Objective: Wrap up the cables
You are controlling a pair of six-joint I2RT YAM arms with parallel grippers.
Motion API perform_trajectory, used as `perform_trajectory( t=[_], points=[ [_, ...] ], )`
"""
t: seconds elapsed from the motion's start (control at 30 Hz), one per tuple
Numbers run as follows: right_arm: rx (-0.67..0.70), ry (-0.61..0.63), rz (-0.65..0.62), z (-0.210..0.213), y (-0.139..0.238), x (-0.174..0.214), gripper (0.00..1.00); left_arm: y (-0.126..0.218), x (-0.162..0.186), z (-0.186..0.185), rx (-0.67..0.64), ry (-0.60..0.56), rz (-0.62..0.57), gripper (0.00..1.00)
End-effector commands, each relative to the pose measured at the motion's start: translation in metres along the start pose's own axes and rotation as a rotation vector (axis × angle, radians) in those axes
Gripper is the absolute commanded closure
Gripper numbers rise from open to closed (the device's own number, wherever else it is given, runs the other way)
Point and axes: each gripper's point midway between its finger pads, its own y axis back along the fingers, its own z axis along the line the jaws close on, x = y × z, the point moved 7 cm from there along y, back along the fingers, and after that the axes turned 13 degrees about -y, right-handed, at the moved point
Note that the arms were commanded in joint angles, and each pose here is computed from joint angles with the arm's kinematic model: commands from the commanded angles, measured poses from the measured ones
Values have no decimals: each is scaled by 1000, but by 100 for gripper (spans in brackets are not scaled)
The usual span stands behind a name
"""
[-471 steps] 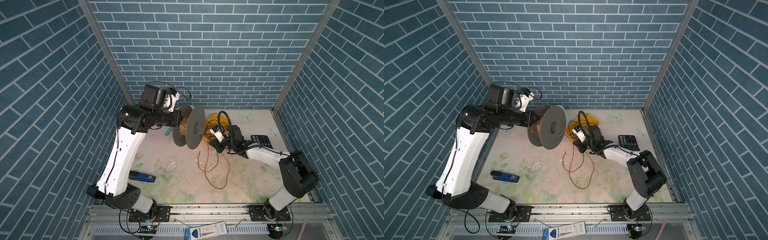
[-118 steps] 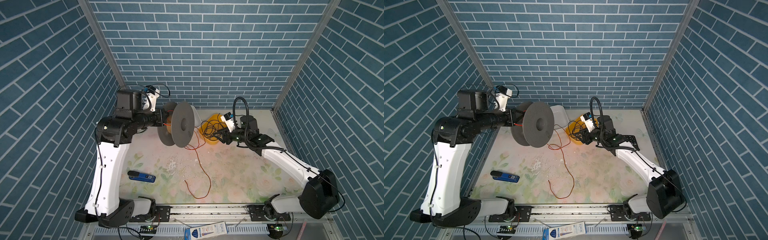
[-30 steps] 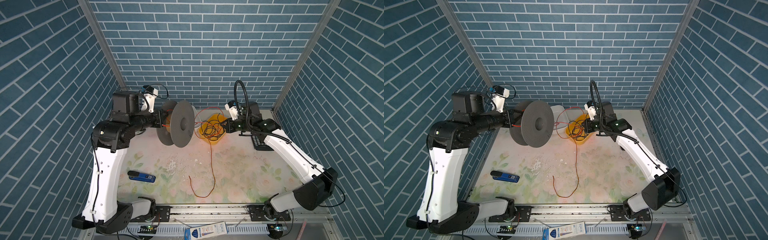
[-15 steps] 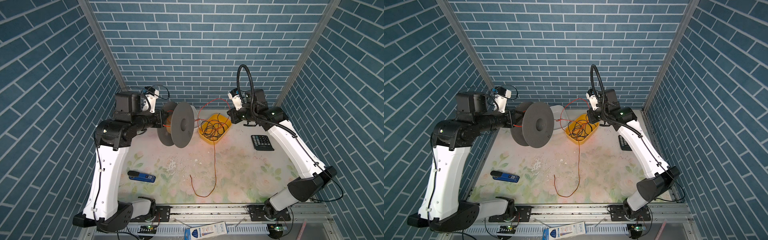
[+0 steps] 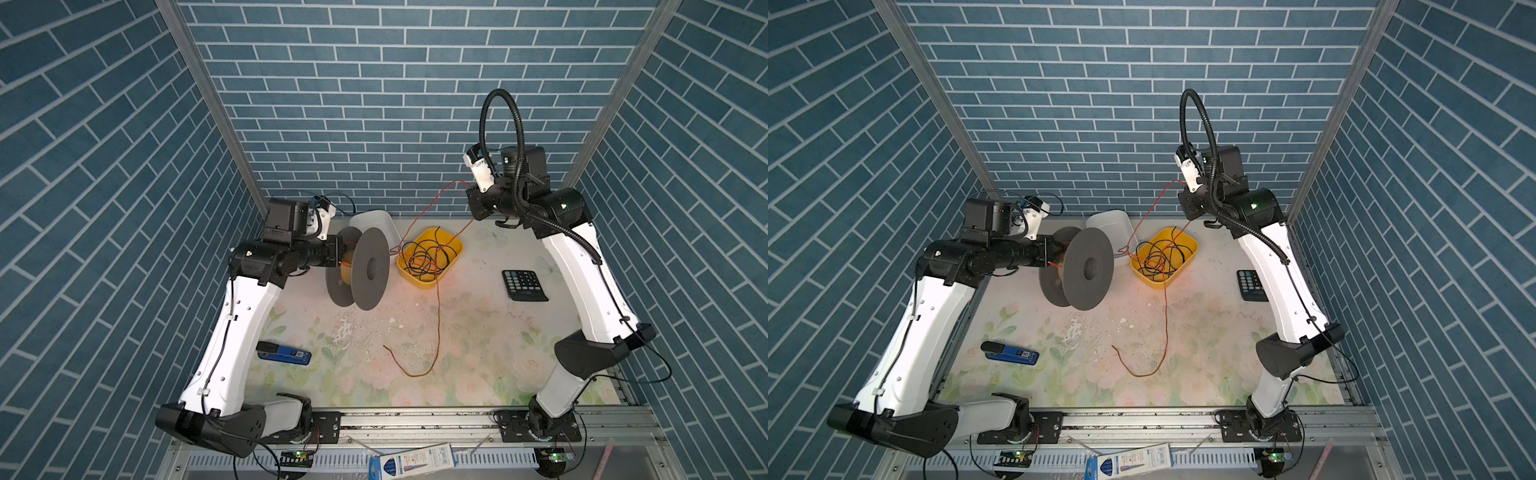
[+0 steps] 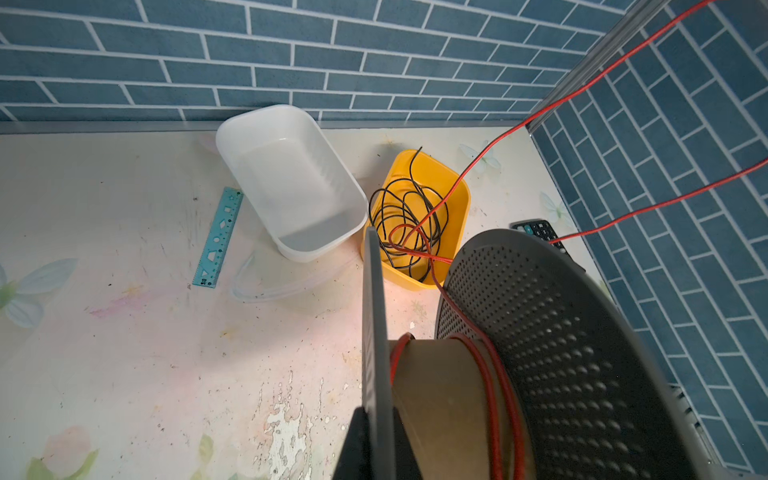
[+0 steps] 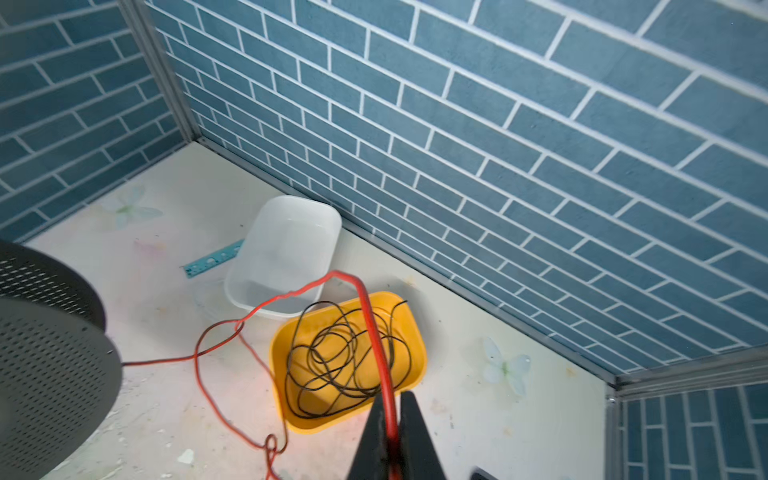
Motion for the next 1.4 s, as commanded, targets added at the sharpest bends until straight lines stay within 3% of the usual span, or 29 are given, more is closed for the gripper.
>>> perform_trajectory(
  t=[0.0, 0.17, 0.4, 0.73, 0.83, 1.03, 1.37],
  points=[
    [118, 92, 59, -15, -6, 1, 88, 11, -10, -14, 42, -77, -97, 100],
    [166, 20, 206, -30, -40, 27, 83, 13, -2, -19, 58, -116, -67, 100],
    [38, -169, 397, -30, -75, 94, 83, 17, 2, -21, 70, -127, -46, 100],
    [-438, -497, 412, 26, -59, 175, 45, 24, 2, -26, 98, -155, -62, 100],
    [-503, -624, 424, 38, -66, 192, 36, 25, 1, -28, 114, -158, -64, 100],
    [-573, -827, 450, 75, -93, 225, 33, 24, 1, -34, 123, -164, -71, 100],
    [-644, -876, 459, 114, -144, 243, 34, 24, 4, -46, 156, -216, -60, 100]
  ],
)
